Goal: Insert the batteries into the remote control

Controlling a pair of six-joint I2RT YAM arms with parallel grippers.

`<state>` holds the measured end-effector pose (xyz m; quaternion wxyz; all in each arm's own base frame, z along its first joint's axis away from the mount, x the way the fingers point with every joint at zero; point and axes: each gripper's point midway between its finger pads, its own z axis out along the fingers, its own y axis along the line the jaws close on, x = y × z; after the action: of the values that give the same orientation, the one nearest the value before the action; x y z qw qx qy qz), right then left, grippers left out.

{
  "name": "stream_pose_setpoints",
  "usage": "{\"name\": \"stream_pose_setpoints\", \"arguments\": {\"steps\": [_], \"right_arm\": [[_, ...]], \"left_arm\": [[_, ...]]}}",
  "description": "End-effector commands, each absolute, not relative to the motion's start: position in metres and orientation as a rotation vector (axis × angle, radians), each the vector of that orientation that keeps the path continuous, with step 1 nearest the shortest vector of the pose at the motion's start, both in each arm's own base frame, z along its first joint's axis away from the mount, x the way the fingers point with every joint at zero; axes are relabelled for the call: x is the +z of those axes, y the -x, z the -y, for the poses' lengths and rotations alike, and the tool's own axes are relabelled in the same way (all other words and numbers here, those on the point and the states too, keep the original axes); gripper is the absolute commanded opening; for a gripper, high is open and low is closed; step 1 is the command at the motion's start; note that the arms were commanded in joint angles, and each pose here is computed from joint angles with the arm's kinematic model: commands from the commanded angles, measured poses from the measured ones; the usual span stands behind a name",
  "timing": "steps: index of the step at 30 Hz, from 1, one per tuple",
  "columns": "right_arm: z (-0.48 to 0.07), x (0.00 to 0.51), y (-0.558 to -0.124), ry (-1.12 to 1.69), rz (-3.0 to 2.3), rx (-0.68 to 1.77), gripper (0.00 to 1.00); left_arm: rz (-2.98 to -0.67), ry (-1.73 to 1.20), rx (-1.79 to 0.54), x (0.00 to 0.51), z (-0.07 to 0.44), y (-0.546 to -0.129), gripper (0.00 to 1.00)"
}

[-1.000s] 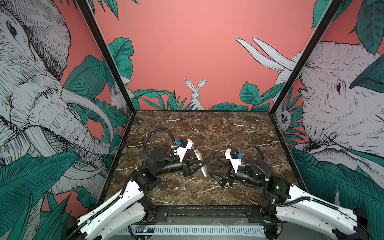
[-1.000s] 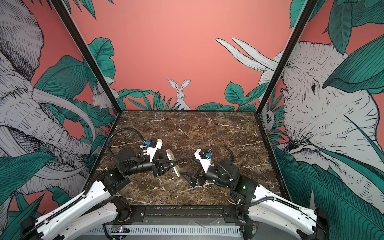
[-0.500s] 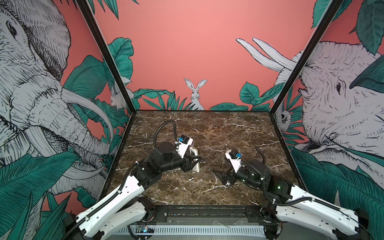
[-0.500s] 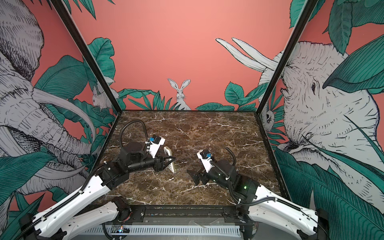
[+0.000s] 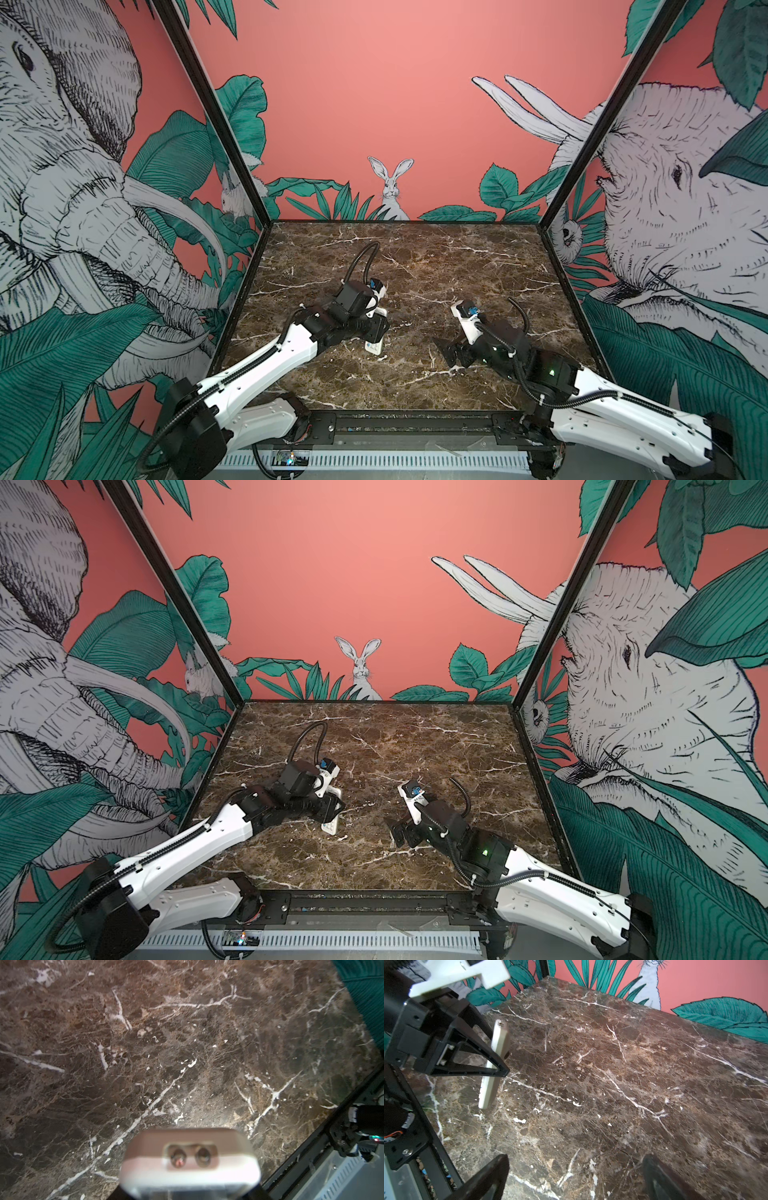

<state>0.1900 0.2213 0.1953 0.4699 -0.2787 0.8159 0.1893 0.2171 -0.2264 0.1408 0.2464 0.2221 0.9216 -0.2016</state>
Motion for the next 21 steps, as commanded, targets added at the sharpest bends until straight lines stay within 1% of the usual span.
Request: {"name": "stream_pose_setpoints", "arguments": {"steps": [1,5,14,18,21], "right_arm": [[-0.213,0.203,-0.201,0.627,-1.989,0.394,0.99],[-0.208,0.194,-0.206,0.62,-2.006,0.325,0.99],[-0.2,0.191,-0.209,0.602,-2.001,0.271,0.99],[-0.195,0.191,-0.21,0.589,-1.988,0.26,0.99],[-0.192,0.194,-0.211,0.567,-1.967,0.261,0.99]], "left_arm": [[-2.583,-0.56,-0.465,0.124,0.216,-0.222,0.0],[-2.638,-0.531,-0.408,0.101,0.213,-0.23,0.0],[-2.725,-0.471,-0.346,0.062,0.212,-0.24,0.0],[-2.759,-0.454,-0.309,0.047,0.21,-0.241,0.02],[-2.777,-0.436,-0.294,0.037,0.208,-0.241,0.06]]}}
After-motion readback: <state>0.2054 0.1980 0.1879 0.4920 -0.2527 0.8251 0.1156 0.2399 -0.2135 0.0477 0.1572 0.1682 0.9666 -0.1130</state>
